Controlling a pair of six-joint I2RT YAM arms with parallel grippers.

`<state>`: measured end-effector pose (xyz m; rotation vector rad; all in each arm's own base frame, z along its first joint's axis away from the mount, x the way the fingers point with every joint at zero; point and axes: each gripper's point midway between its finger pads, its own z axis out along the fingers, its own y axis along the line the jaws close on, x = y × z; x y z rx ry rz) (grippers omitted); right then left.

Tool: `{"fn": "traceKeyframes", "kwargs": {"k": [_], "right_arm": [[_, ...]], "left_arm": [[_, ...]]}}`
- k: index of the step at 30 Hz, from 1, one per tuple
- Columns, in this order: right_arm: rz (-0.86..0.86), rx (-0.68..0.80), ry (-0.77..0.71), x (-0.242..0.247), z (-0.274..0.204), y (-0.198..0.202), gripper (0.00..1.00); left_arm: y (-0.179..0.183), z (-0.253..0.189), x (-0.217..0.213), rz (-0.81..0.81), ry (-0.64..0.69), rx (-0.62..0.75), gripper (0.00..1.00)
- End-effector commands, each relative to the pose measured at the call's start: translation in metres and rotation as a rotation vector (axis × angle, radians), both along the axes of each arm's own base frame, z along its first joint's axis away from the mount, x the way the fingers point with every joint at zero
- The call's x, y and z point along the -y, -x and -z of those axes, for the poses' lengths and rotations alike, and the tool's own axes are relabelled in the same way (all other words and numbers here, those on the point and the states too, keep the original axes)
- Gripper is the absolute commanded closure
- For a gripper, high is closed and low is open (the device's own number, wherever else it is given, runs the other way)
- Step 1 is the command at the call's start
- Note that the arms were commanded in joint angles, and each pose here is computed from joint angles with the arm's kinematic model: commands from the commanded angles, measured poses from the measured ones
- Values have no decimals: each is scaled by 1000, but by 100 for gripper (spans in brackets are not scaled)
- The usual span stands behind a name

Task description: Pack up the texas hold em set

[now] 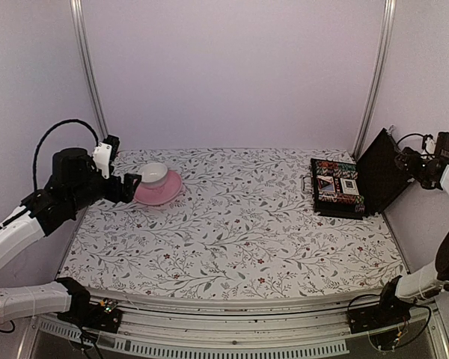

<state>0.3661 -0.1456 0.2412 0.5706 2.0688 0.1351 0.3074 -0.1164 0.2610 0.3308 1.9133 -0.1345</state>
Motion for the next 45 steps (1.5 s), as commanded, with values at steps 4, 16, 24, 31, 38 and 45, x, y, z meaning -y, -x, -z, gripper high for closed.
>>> {"fn": "traceKeyframes", "kwargs": {"k": [4, 16, 24, 31, 38, 45], "right_arm": [[-112, 28, 7, -8, -1, -16, 1], [-430, 154, -116, -80, -26, -13, 1], [-764, 223, -221, -170, -48, -4, 1], [-870, 78, -185, -250, -2, -23, 0], [-712, 71, -73, -248, 1, -50, 1], [-478, -146, -2, -221, 62, -83, 8]], "left_arm": [[2, -12, 1, 14, 35, 20, 3], [2, -12, 3, 23, 39, 19, 3], [0, -9, 3, 20, 34, 10, 3], [-2, -5, 2, 11, 25, 0, 3], [-5, 1, 0, -2, 11, -12, 3], [-8, 7, 2, -2, 2, -31, 3]]}}
